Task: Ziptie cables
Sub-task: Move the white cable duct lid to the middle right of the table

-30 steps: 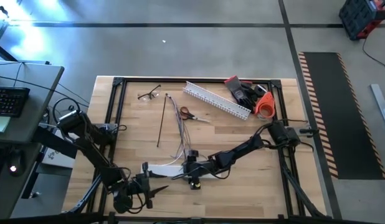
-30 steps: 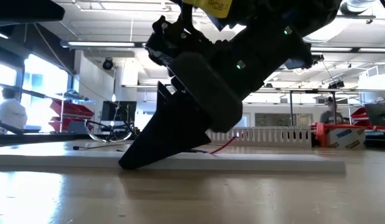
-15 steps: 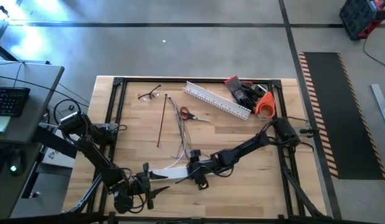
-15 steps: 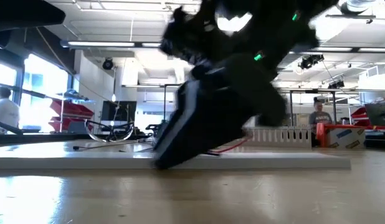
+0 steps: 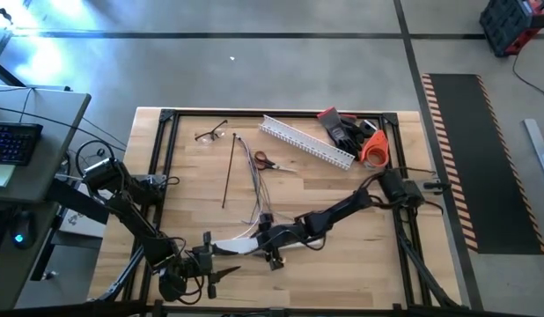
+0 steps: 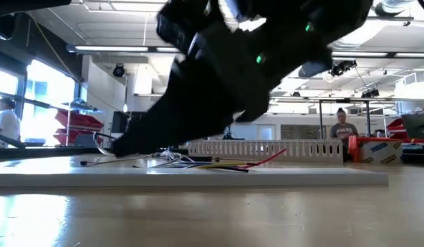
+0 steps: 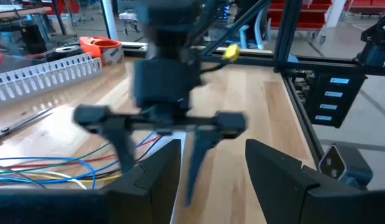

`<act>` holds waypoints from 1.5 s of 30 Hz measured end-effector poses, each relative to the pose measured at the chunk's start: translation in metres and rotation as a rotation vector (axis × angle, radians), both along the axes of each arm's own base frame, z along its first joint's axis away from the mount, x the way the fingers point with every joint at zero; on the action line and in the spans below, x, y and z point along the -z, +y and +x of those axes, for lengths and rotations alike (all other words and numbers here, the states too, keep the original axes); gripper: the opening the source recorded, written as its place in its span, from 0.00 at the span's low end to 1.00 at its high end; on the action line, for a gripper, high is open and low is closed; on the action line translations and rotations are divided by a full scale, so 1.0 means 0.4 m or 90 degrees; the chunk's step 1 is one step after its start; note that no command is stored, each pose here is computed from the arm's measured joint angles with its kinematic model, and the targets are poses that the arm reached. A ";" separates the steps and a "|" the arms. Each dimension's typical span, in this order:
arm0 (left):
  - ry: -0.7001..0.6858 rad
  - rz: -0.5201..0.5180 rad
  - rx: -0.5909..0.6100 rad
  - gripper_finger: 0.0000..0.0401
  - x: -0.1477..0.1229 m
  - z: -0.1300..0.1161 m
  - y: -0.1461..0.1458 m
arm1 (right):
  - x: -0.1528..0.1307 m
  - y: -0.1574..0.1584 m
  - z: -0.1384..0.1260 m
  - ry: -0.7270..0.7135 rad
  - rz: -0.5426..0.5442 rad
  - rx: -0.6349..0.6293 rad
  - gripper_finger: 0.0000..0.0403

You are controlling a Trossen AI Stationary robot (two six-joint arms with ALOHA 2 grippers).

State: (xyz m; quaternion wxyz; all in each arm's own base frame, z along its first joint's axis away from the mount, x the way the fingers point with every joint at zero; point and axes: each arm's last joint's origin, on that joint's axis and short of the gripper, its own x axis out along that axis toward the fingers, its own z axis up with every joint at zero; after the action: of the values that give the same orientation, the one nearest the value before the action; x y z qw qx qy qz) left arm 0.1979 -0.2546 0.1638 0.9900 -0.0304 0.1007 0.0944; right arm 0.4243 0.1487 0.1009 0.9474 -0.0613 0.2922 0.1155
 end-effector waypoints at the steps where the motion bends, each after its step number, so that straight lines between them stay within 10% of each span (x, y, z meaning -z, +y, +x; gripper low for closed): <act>1: 0.000 0.000 0.000 0.41 0.000 0.000 0.000 | 0.008 -0.006 0.002 0.008 0.009 0.007 0.64; 16: 0.004 0.010 0.003 0.41 0.001 0.001 0.001 | 0.043 -0.021 0.002 0.049 -0.019 -0.006 0.86; 27: 0.004 0.009 0.003 0.41 0.000 0.002 0.001 | 0.138 -0.058 0.022 0.078 0.058 -0.024 0.53; 45: 0.000 0.002 0.004 0.41 -0.002 0.002 0.000 | 0.026 -0.044 0.006 0.043 0.036 0.050 0.53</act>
State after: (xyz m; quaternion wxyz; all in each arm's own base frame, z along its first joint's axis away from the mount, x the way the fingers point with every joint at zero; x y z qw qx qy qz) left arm 0.1989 -0.2547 0.1645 0.9904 -0.0284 0.1003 0.0911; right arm 0.4268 0.1313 0.0906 0.9422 -0.0187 0.3228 0.0882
